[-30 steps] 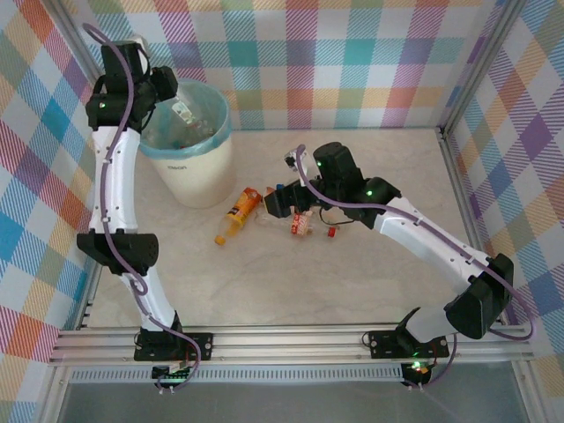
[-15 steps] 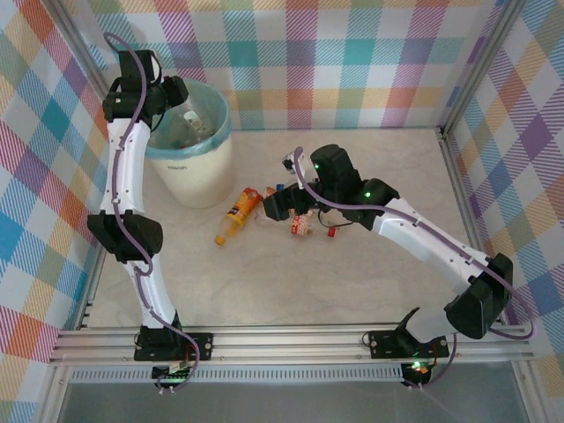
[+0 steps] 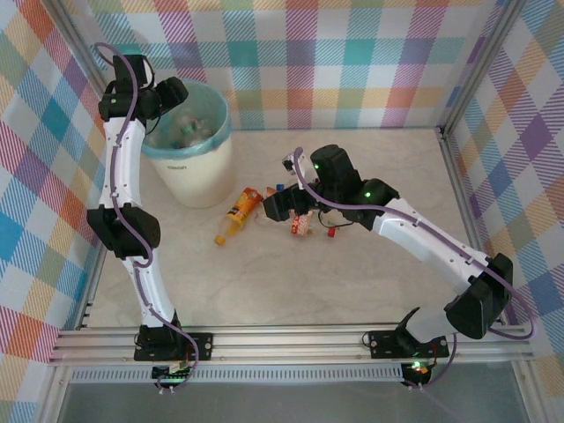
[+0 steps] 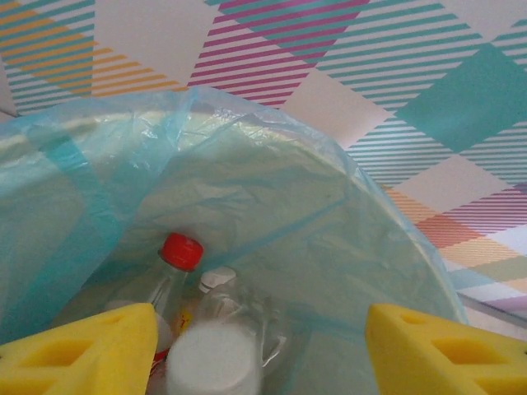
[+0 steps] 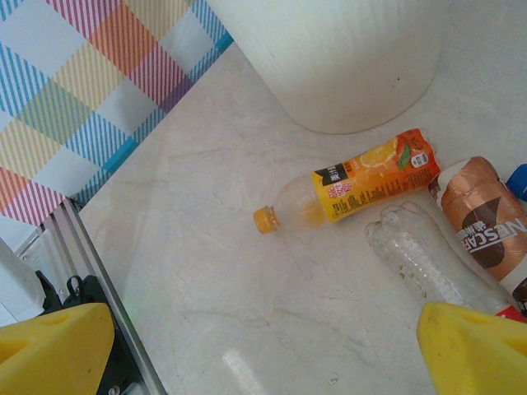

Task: Put the plastic bottles in the bin

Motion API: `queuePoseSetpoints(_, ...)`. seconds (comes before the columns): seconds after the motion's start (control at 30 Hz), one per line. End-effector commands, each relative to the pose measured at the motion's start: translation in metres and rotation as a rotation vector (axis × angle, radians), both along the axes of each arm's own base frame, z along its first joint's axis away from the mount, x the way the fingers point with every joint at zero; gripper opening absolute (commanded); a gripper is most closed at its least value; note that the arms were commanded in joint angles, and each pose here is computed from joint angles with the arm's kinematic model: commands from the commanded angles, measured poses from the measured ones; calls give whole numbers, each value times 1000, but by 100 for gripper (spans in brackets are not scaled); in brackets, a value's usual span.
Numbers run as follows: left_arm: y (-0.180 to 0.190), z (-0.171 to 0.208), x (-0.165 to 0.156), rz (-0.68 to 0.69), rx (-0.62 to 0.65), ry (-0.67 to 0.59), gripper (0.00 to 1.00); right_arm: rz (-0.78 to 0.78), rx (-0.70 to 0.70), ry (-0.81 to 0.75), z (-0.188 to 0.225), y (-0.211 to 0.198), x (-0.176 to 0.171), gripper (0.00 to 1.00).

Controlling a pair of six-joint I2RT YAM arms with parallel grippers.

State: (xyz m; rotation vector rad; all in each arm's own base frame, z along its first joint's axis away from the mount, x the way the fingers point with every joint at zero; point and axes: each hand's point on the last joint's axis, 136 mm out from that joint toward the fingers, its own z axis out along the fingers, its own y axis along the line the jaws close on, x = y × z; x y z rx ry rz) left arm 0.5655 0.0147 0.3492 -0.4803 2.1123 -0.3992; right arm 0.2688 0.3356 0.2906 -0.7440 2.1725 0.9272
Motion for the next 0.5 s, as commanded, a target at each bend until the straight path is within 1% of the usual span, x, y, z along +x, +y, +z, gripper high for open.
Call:
queuePoseSetpoints(0.0,8,24,-7,14,10,-50,69,9,-1,5,0,2,-4,95)
queuePoseSetpoints(0.23,9,33,-14,17,30,-62,69,9,-10,1,1,1,-4,95)
queuePoseSetpoints(0.47,5,59,-27,5,29,-113,70,1,-53,-20,-1,-4,-1,95)
